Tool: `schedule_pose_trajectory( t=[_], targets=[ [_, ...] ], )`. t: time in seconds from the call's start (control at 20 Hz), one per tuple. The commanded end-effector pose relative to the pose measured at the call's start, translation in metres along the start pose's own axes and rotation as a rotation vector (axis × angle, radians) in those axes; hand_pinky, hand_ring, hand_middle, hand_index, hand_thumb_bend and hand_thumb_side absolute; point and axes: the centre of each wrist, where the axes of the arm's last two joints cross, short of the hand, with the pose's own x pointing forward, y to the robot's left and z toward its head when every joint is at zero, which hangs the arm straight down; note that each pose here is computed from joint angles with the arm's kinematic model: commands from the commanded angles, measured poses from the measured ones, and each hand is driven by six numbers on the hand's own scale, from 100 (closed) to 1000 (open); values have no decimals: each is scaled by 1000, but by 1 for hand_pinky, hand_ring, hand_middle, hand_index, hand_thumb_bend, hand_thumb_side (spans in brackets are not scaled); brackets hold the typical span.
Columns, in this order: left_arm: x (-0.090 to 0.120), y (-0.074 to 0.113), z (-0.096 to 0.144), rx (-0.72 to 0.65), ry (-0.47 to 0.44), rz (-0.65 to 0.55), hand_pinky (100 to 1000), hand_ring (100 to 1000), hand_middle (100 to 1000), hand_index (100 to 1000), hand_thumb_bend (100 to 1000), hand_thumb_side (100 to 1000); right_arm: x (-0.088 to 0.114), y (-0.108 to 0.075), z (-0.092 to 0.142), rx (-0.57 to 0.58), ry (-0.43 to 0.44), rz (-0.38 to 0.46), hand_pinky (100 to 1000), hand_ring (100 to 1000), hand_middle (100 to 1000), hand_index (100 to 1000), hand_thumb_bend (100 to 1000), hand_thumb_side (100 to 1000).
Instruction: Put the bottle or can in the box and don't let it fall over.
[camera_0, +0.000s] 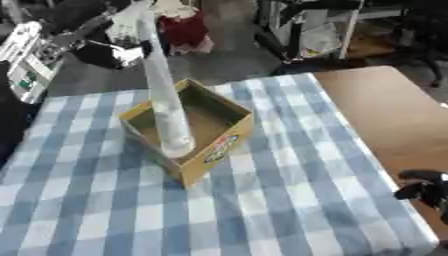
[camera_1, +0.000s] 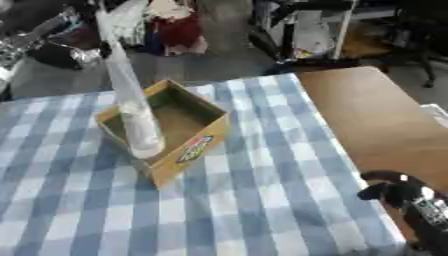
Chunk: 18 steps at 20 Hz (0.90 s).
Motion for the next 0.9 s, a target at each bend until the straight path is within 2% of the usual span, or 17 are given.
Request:
schedule_pose_trajectory(
  t=[0.05,0.35,0.55,0.75,0.9],
  targets=[
    [-2,33,6,32,20,15,907,882,885,969,100,777,4,-6,1,-3,0,24,729,673,764,796,100,841],
    [5,20,-1,-83,-32,3,913,889,895,971,100,794,3,-6,1,-2,-3,24,729,673,765,796,100,841],
    [7,19,3,-63,-47,30,904,876,879,967,100,810,3,-6,1,-8,-3,24,729,673,765,796,100,844],
    [14,21,23,-4,-36,158,872,837,831,954,100,831,4,-6,0,-11,-5,25,729,673,765,796,100,842],
    [29,14,59,69,-11,349,850,815,805,944,100,824,5,-7,0,-23,-12,27,729,673,766,796,100,841]
  ],
)
